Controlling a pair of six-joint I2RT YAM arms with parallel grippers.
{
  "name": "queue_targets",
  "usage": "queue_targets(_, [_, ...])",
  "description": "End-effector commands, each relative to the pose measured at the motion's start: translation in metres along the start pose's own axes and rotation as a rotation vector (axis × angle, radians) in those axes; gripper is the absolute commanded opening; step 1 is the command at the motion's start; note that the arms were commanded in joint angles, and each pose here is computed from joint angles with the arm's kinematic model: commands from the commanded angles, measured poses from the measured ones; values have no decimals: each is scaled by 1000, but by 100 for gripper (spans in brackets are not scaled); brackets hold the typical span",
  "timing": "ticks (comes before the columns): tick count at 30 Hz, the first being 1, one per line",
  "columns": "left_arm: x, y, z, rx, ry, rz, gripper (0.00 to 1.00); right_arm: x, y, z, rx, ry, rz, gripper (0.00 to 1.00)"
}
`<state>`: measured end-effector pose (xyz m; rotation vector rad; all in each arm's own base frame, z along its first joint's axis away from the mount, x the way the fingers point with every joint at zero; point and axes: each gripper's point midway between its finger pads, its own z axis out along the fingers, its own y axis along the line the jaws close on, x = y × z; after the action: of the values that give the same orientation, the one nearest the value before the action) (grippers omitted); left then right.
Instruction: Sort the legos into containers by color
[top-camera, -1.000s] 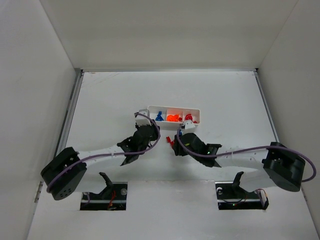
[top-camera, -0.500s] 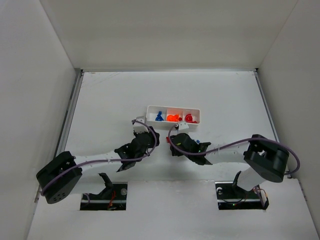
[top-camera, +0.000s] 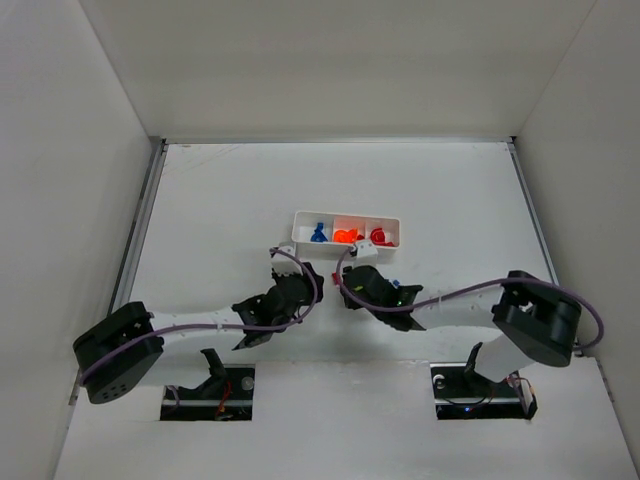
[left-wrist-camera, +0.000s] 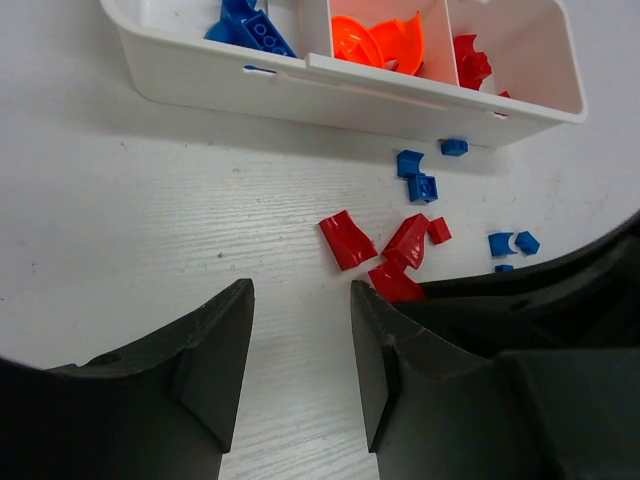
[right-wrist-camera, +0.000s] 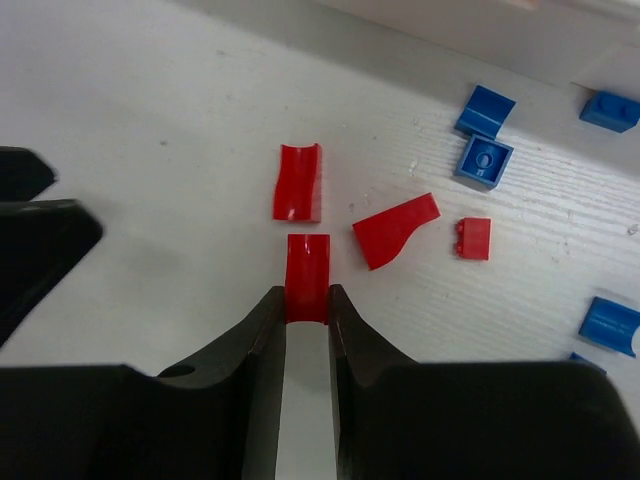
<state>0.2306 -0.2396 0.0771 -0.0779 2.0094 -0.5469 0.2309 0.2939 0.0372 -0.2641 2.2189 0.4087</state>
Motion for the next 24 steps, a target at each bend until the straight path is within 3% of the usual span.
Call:
queue_targets(1, [-10, -5, -5, 14, -38, -22, 41, -36, 16, -30, -56, -101, 45, 19])
queue_targets(8, [-4, -32, -12, 79, -15, 5, 40, -90, -24, -55, -6, -210, 106, 19])
queue_targets(13, [14, -58, -11, 121, 30, 52, 40, -129, -70, -37, 76, -257, 179, 19])
queue_targets(20, [47, -102, -13, 200, 87, 136, 40, -152, -97, -9, 123, -255, 205, 20])
queue_targets(22, [55, -108, -13, 210, 99, 156, 41, -154, -100, -2, 133, -245, 199, 24])
queue_targets(24, [63, -116, -13, 222, 117, 169, 41, -153, -103, 2, 148, -239, 190, 34])
